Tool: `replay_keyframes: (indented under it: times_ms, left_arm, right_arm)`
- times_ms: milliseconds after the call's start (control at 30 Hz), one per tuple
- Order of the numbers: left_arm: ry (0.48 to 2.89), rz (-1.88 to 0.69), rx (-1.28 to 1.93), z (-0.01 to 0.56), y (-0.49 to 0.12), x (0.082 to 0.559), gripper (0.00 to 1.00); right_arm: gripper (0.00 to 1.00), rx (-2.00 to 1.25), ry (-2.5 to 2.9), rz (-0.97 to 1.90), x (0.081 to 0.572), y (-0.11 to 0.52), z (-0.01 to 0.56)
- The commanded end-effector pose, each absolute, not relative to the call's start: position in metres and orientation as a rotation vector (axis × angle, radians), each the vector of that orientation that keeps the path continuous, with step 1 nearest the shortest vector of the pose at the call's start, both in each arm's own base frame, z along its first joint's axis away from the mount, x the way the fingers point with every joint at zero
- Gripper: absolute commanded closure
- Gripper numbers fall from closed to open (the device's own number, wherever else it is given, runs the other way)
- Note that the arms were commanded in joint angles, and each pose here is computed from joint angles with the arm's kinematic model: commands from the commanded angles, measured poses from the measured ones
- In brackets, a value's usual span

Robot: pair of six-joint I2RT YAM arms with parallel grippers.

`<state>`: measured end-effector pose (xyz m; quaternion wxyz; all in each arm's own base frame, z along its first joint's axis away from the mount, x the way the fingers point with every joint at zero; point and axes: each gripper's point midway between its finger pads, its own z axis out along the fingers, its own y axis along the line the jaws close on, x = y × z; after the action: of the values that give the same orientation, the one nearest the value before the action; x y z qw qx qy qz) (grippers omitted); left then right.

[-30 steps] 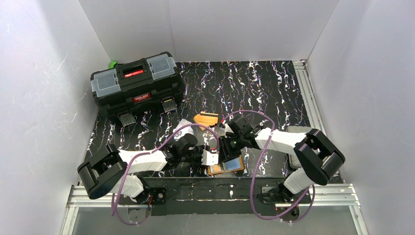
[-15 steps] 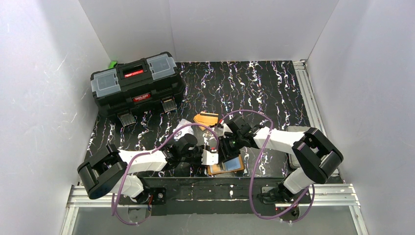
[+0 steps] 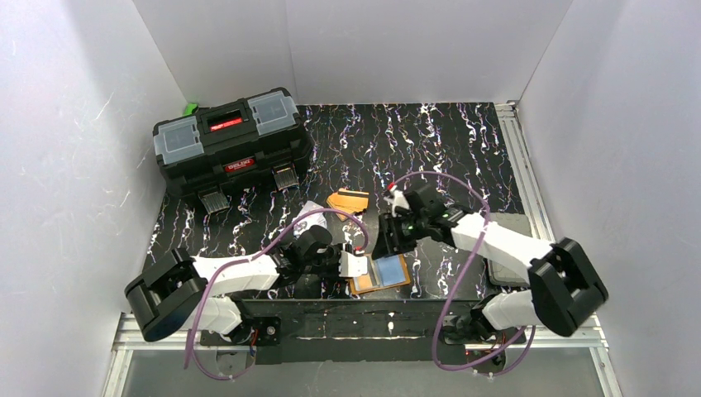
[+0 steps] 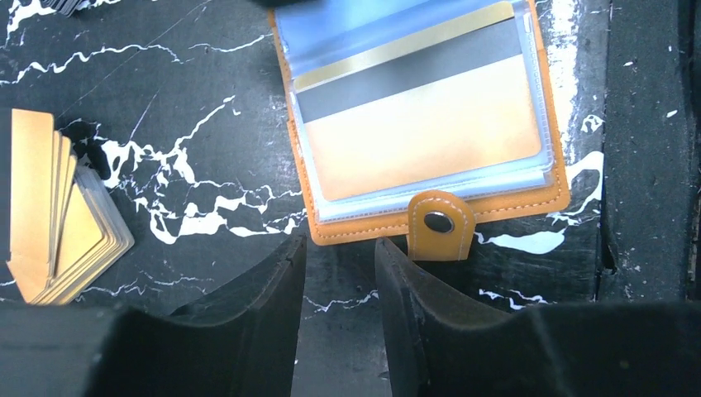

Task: Put the credit cards into the card holder
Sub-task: Insert the credit card into the card holder, then turn over the card slot in the card holder.

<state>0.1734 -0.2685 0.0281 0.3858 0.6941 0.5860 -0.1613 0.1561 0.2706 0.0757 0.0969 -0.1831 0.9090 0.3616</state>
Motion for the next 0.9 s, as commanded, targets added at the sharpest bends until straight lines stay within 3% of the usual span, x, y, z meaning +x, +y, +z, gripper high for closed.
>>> replay_keyframes:
  times_ms: [0, 267, 500, 867]
  left_arm:
    - [1.492, -0.396, 1.716, 0.051, -0.269, 0.18, 0.63]
    - [1.485, -0.418, 1.745, 0.054, -0.262, 0.172, 0.62]
    - [1.45, -0.469, 1.812, 0.058, -0.264, 0.162, 0.61]
    - [1.492, -0.475, 1.793, 0.062, -0.266, 0.163, 0.59]
  right_arm:
    - [0.43, -0.424, 2.685, 1.08, 0.157, 0.247, 0.088]
    - [0.4, -0.172, 2.879, 0.785, 0.145, 0.206, 0.054]
    - [0.33, -0.079, 2.844, 0.708, 0.151, 0.191, 0.055]
    - [0.33, -0.029, 2.779, 0.734, 0.179, 0.186, 0.063]
